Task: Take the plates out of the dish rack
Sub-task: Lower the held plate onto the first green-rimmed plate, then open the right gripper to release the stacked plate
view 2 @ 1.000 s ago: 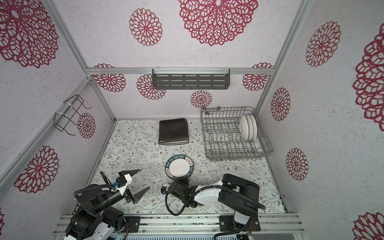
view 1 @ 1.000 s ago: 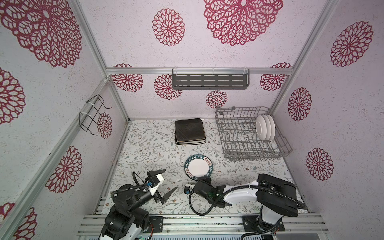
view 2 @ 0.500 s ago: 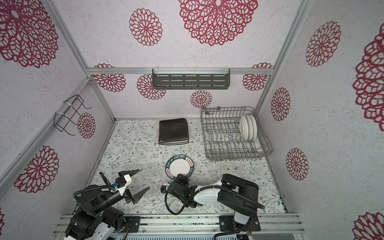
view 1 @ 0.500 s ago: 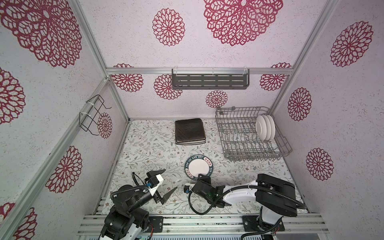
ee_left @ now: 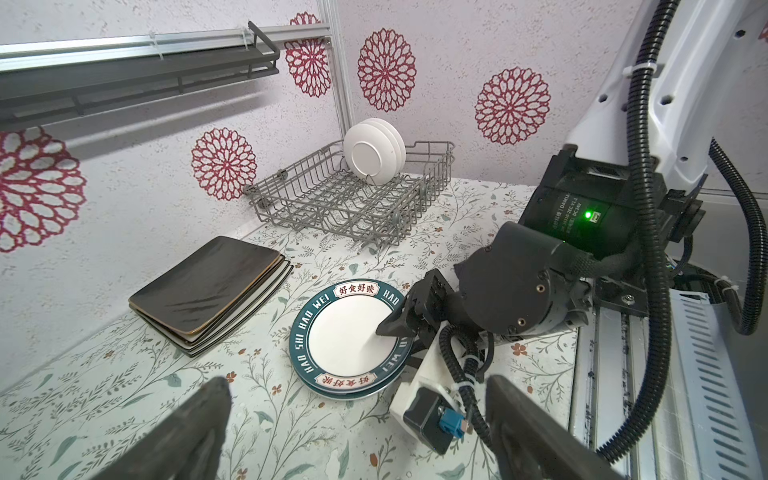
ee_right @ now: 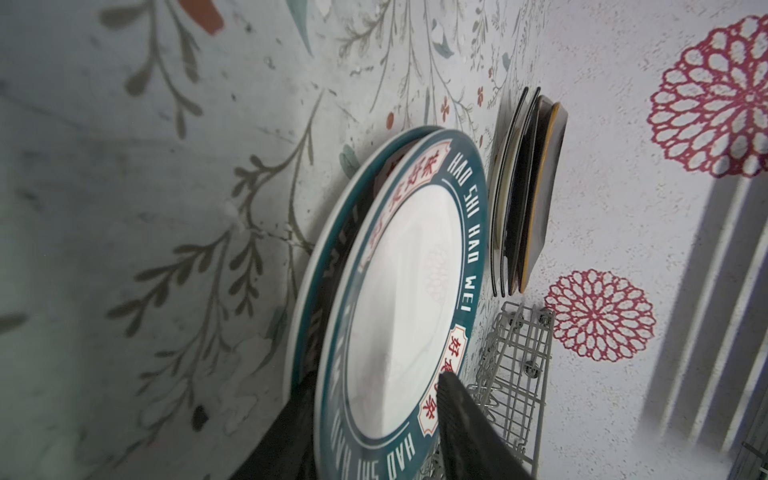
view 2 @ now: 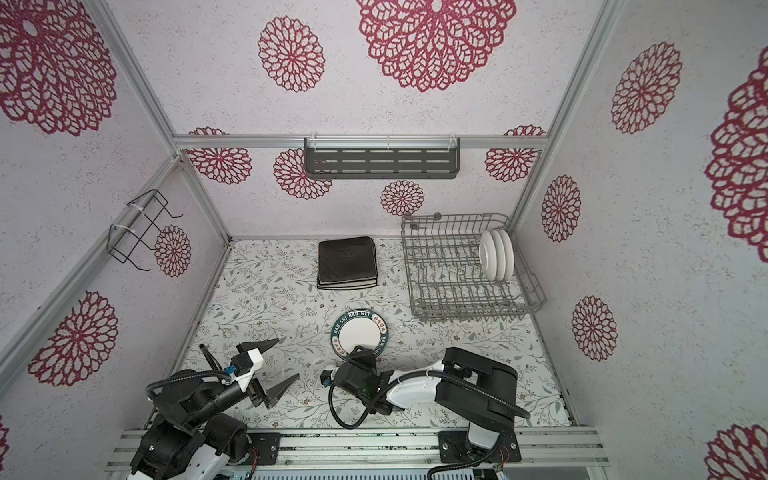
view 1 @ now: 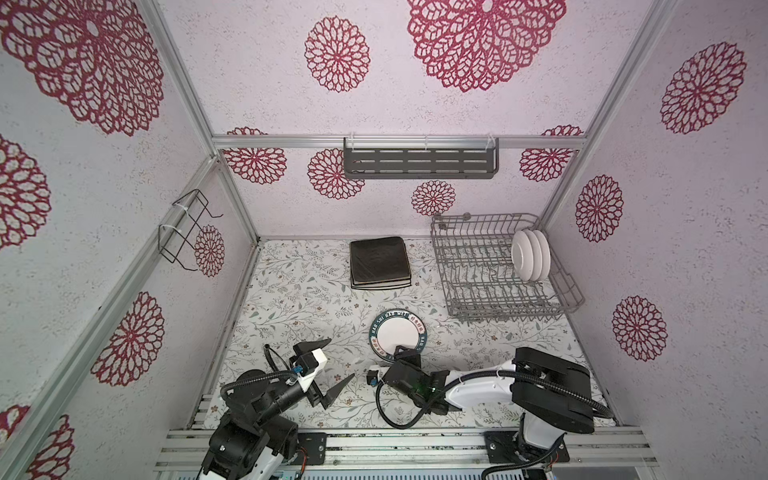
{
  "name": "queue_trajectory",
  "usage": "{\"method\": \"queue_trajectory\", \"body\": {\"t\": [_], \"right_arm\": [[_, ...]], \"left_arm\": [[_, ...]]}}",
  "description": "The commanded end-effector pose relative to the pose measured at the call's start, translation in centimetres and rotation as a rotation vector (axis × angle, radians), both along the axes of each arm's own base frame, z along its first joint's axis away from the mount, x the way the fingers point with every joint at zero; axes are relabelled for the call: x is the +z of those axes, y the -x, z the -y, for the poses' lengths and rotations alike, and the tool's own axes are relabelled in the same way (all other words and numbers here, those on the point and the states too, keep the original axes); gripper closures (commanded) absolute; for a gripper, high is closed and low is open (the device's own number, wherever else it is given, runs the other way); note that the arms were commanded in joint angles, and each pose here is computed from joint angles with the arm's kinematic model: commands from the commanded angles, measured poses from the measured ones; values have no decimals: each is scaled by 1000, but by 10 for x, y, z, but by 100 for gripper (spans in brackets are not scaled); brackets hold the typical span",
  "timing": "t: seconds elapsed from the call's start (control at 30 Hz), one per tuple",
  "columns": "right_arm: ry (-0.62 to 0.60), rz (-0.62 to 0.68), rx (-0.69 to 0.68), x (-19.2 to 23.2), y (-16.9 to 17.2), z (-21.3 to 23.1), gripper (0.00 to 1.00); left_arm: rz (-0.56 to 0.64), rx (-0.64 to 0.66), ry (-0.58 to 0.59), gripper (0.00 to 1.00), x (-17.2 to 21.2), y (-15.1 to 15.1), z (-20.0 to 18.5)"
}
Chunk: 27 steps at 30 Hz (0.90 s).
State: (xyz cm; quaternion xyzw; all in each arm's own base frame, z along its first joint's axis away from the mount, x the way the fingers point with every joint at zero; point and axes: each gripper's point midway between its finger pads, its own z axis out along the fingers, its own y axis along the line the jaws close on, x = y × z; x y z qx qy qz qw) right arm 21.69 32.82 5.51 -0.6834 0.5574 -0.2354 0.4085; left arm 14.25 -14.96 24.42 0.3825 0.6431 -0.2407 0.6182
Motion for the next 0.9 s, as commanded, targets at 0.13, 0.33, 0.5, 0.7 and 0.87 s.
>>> {"method": "queue_trajectory", "body": {"t": [0.13, 0.33, 0.5, 0.7, 0.87], "right_arm": [[9, -59, 29, 5, 8, -1, 53], [20, -67, 28, 8, 8, -1, 53], [30, -100, 28, 5, 10, -1, 52], [40, -127, 22, 5, 12, 2, 50], [34, -148, 20, 7, 13, 3, 47]], "left_arm": [[28, -17, 1, 3, 1, 2, 2], [34, -18, 4, 3, 2, 3, 2], [37, -19, 7, 3, 3, 4, 2], [43, -18, 8, 3, 4, 4, 1], [45, -18, 8, 2, 4, 5, 1]]}}
